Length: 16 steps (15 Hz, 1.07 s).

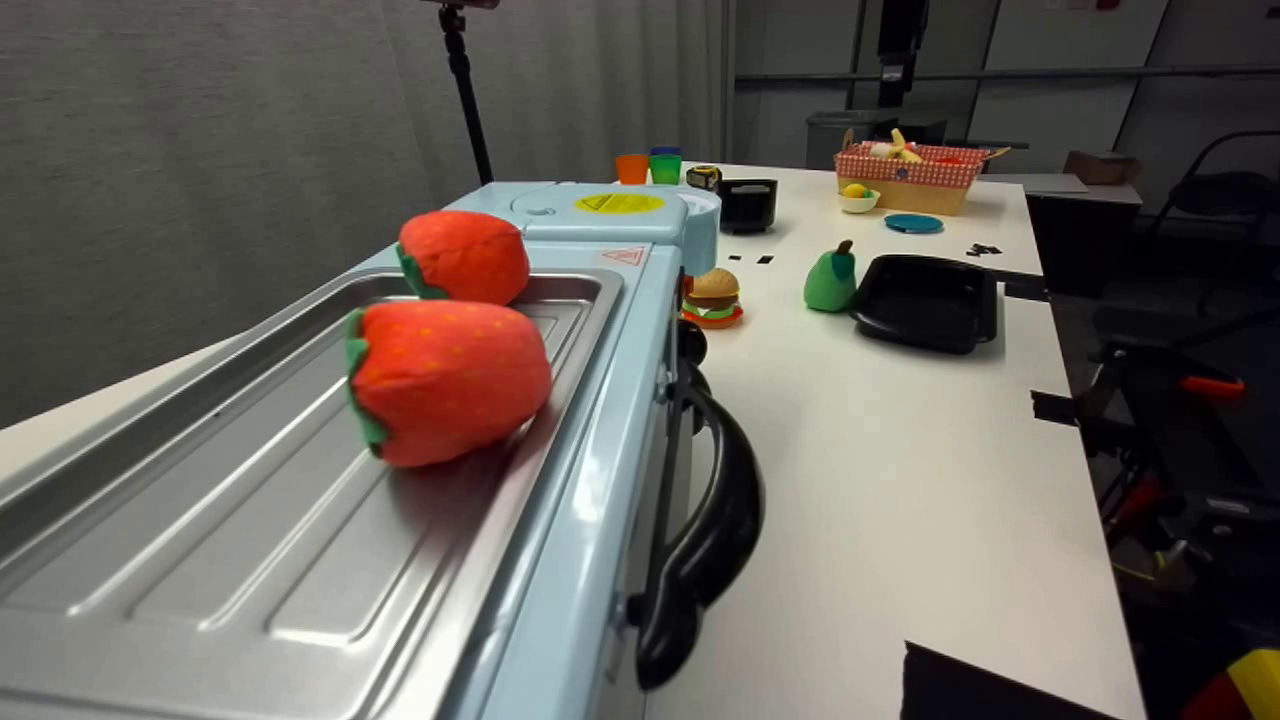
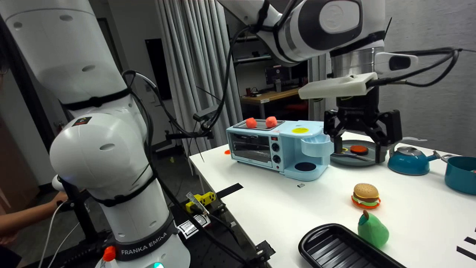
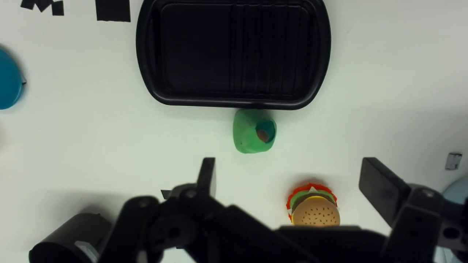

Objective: Put the green pear in the coffeemaker chamber

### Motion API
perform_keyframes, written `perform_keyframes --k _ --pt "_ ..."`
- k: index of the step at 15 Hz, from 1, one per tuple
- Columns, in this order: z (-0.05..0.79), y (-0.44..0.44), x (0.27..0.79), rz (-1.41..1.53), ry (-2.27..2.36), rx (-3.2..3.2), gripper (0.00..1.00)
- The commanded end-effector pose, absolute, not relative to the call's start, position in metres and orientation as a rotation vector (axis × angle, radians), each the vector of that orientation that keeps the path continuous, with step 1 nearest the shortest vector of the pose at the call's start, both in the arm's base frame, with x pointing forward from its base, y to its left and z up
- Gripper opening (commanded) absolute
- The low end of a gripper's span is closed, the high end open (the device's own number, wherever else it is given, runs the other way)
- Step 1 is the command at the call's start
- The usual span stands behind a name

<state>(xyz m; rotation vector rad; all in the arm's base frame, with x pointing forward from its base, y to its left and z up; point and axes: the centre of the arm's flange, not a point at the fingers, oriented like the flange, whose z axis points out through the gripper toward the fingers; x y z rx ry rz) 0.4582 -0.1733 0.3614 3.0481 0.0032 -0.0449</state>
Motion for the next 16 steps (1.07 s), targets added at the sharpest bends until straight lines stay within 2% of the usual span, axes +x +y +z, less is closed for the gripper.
perform_keyframes --k 1,16 --pt "0.342 -0.189 0.474 -0.038 0.044 3.031 1.0" --pt "0.264 -0.191 0.501 -0.011 0.08 3.065 1.0"
